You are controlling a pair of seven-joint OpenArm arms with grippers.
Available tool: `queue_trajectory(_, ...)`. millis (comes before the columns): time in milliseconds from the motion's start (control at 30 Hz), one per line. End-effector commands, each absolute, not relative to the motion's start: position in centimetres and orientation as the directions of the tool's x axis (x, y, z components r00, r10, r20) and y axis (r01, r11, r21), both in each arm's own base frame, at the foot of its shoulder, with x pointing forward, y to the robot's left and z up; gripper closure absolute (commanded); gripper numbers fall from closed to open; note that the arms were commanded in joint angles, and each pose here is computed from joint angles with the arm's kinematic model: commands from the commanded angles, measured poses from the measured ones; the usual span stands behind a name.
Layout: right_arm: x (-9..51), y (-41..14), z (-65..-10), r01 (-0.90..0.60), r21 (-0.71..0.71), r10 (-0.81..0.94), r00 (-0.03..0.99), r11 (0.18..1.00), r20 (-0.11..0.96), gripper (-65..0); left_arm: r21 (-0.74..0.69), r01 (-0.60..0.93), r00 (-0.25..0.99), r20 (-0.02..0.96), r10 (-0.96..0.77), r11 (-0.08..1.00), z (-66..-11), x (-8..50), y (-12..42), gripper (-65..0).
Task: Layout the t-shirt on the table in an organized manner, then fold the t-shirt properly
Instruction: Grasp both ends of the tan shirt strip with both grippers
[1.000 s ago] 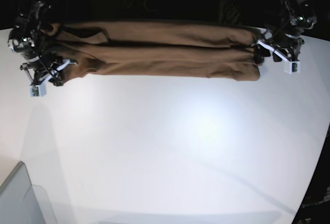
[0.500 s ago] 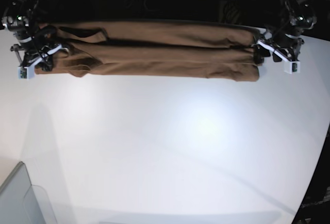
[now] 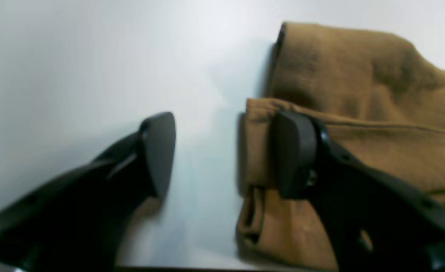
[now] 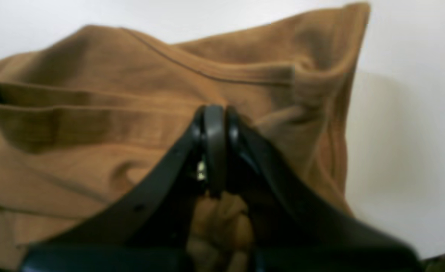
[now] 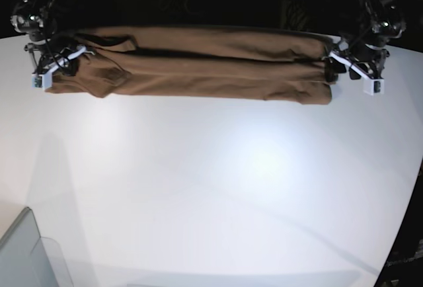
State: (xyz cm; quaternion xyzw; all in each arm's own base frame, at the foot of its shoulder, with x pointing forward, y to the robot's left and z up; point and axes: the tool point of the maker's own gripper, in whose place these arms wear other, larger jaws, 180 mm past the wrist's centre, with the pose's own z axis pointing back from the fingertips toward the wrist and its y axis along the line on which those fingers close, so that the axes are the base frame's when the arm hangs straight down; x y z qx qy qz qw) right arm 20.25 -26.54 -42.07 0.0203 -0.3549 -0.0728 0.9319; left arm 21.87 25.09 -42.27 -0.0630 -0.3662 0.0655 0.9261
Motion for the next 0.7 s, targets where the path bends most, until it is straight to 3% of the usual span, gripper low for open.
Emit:
queue_trajectory(0,20.7,-26.8,-41.7,0.117,0.085,-0.144,0.726,0.989,0.672,0.0,-0.157,-0.062,0.708,0.689,0.154,0.986,-41.4,22.4,25.2,-39.9)
queue_trajectory(333,20.6,-26.7,-41.9,0.116,0.089,-0.146,0.730,0.989,0.668,0.0,-0.219,-0.030,0.632,0.752,0.188,0.975,-38.2,23.5,24.0,-39.9)
queue_trajectory(667,20.6,-26.7,-41.9,0.116,0.089,-0.146,0.730,0.989,0.668,0.0,-0.260,-0.034,0.634,0.741,0.222,0.965,-38.6,23.3,23.4,-39.9)
